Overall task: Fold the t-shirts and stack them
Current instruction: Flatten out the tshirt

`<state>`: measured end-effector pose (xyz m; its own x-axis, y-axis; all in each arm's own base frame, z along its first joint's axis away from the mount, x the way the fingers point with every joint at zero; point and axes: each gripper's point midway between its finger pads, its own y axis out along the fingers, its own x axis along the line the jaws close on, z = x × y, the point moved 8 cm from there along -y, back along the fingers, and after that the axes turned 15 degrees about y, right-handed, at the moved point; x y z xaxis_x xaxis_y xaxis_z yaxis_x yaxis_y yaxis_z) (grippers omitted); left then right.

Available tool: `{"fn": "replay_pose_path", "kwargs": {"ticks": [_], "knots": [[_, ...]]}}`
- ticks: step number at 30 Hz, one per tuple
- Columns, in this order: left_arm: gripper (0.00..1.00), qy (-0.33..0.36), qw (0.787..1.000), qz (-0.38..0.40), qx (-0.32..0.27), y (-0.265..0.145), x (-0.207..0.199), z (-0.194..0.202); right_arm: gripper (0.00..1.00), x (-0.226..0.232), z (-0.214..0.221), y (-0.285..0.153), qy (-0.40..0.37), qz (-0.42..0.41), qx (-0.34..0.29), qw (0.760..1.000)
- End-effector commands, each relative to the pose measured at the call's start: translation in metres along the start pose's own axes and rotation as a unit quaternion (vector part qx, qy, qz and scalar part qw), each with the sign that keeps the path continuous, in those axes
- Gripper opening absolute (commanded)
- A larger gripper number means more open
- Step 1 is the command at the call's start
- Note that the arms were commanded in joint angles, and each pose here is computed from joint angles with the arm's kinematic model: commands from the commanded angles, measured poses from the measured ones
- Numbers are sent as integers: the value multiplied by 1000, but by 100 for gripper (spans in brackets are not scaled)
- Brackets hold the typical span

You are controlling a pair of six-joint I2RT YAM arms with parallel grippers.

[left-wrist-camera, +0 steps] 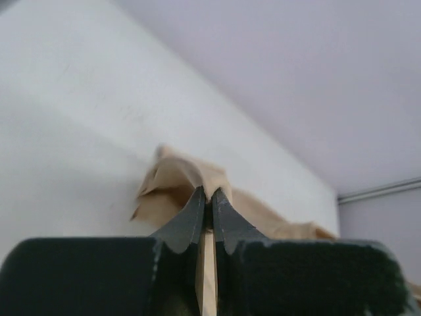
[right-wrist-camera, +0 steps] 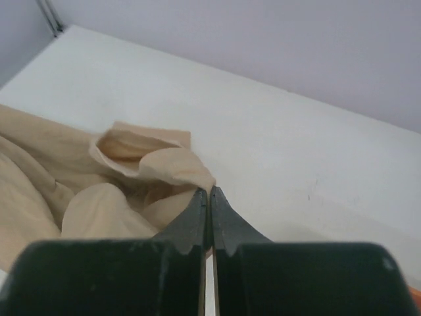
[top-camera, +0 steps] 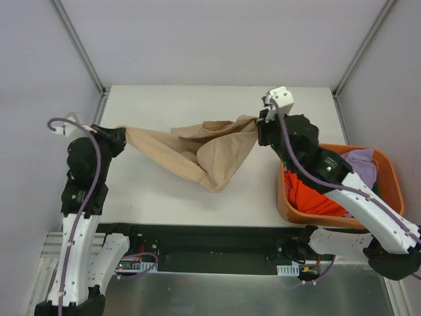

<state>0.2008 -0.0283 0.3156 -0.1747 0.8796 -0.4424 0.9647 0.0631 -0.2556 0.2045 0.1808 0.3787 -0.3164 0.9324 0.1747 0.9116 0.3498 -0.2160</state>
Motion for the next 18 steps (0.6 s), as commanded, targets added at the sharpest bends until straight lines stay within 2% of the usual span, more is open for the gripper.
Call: {"fn": "replay_pose_path", "kwargs": {"ticks": [1,3,9,13,18], "knots": [[0,-24,991,41,-128,-57,-27,-74,0,-7,-75,-62,35,-65,-97,993],[0,-9,985,51,-163,-78,-35,-97,0,-12,-96,-83,53,-72,-122,988],[0,15,972,3,-233,-109,-40,-147,0,-33,-133,-124,91,-53,-190,976],[0,39,977,-25,-209,-85,-40,-150,0,-38,-129,-111,66,4,-184,981],[0,73,981,-106,-146,-23,-29,-135,0,-45,-114,-74,35,98,-167,980]]}}
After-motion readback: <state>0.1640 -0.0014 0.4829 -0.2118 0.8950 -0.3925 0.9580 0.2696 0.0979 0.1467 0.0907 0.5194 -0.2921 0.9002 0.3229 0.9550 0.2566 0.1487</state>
